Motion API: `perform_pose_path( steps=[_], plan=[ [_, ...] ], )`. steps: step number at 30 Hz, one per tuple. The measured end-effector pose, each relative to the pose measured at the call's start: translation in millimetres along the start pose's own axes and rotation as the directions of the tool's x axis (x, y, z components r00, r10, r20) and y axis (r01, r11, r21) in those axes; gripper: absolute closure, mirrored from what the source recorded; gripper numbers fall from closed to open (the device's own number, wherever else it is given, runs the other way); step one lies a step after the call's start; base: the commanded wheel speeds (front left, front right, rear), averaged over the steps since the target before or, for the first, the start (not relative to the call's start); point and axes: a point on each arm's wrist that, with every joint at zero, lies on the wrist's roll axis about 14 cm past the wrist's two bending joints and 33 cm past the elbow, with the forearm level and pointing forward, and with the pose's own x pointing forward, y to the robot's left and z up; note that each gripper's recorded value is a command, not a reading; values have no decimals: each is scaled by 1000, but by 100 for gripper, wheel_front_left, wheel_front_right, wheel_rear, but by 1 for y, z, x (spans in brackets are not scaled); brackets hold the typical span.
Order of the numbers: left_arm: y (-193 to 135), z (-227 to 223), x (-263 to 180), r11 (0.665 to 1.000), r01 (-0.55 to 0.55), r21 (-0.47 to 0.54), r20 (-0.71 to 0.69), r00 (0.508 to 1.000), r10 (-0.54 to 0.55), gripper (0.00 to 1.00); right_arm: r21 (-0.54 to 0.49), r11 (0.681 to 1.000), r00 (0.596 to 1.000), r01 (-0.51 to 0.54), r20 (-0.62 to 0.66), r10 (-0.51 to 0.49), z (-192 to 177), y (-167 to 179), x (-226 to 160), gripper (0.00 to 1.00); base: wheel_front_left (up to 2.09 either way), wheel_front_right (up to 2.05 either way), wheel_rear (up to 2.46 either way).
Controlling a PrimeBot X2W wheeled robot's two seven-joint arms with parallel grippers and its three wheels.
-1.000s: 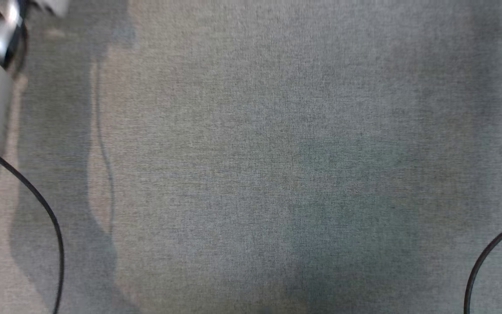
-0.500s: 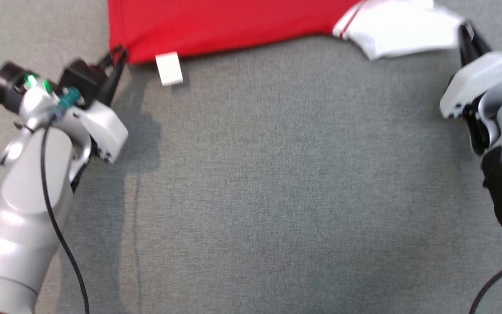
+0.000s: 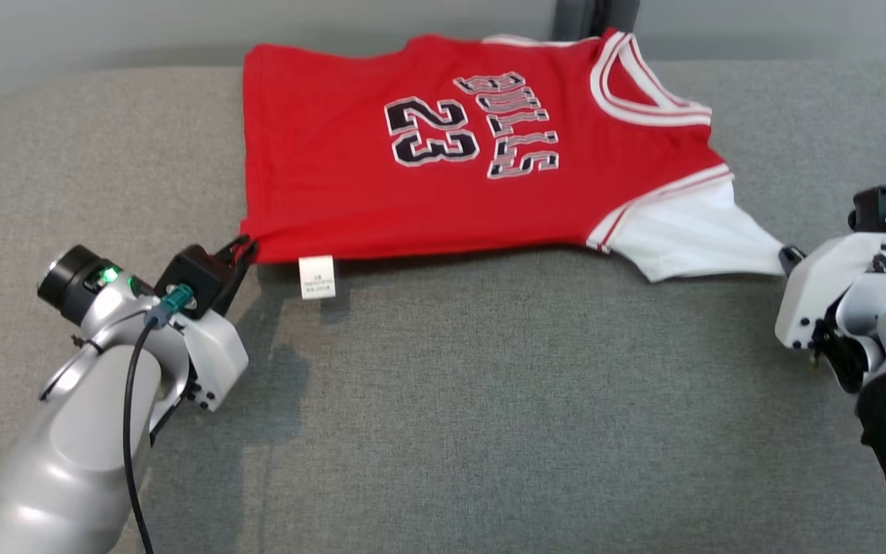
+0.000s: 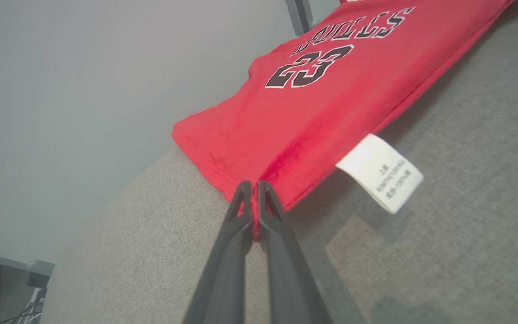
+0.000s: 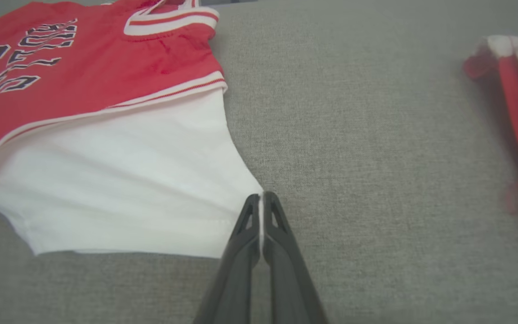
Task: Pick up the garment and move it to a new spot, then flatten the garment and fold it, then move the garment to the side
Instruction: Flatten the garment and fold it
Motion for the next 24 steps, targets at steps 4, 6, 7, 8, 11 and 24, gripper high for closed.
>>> perform_pose_path(
  steps=[4, 6, 7, 8, 11, 24],
  plan=[
    [-12, -1, -15, 1000, 14, 0, -2, 1000, -14, 100, 34, 999, 1000, -1, -22, 2, -8, -8, -17, 100, 0, 0, 0],
    [-21, -4, -23, 1000, 28, -5, -10, 1000, -28, 100, 61, 998, 1000, -3, -13, 4, -10, -11, -25, 100, 0, 0, 0],
    [-24, -6, -26, 999, 33, -5, -15, 999, -33, 100, 74, 997, 1000, -5, -6, 5, -11, -13, -29, 100, 0, 0, 0],
    [-29, -10, -34, 999, 38, -10, -24, 999, -38, 100, 97, 995, 1000, -14, 19, 13, -11, -13, -36, 100, 0, 0, 0],
    [-37, -18, -45, 999, 47, -20, -44, 998, -48, 100, 146, 989, 997, -34, 70, 24, -10, -12, -46, 100, 0, 0, 0],
    [-54, -53, -93, 997, 46, -68, -117, 992, -54, 100, 253, 956, 981, -146, 164, 107, -24, 6, -77, 100, 0, 0, 0]
  ],
)
